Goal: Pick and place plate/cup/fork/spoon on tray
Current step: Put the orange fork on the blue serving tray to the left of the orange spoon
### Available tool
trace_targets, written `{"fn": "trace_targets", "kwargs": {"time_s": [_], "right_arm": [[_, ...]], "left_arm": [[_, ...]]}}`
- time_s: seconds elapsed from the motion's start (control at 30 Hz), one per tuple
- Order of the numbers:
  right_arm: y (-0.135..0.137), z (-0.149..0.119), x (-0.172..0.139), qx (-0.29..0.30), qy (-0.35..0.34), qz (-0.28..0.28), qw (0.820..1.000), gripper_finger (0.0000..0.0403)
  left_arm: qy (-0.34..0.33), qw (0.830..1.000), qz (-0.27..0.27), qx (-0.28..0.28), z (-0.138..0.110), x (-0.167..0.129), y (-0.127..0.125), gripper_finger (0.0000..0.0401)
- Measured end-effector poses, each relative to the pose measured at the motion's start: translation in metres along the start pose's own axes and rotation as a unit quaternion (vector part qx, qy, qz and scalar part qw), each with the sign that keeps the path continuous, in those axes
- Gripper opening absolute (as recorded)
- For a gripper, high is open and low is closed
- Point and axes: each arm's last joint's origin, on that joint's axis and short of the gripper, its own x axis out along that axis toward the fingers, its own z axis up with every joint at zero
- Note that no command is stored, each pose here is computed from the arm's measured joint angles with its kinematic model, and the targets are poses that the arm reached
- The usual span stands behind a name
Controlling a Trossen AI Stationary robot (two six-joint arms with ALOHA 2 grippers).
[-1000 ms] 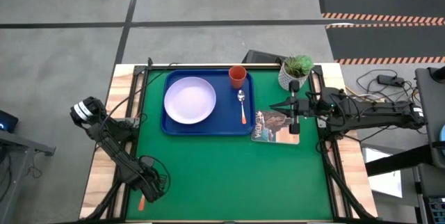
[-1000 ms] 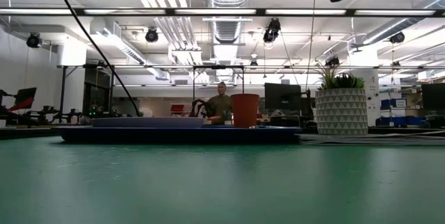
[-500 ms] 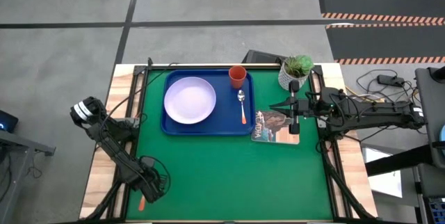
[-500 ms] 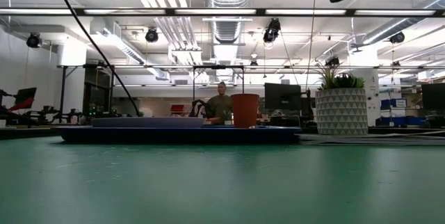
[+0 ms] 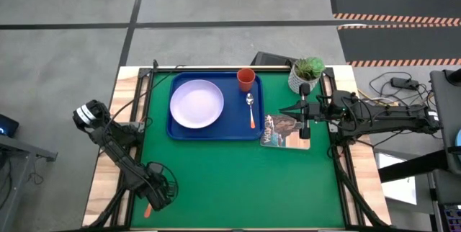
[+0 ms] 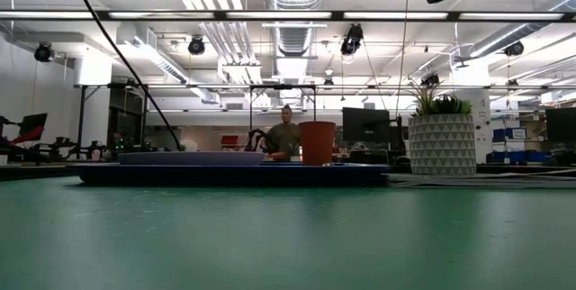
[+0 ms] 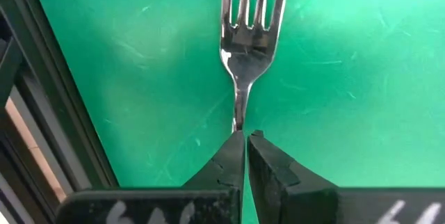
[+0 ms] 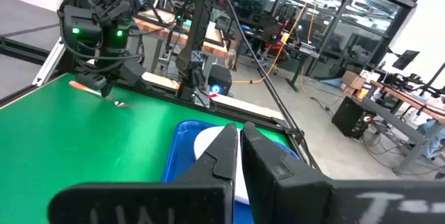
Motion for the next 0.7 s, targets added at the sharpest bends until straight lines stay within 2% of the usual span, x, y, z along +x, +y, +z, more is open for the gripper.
{"fn": "trace_targets", "kwargs": {"time_s": [0.3,0.7], "right_arm": [[0.0,0.0,0.0,-0.002,0.0,0.0,1.0,0.0009],[0.0,0.0,0.0,-0.008,0.0,0.0,1.0,0.0009]], "left_arm": [[0.017,0.999,-0.04,0.0,-0.003,-0.019,-0.006,0.0],[0.008,0.999,-0.03,-0.004,0.002,-0.012,-0.003,0.0]]}}
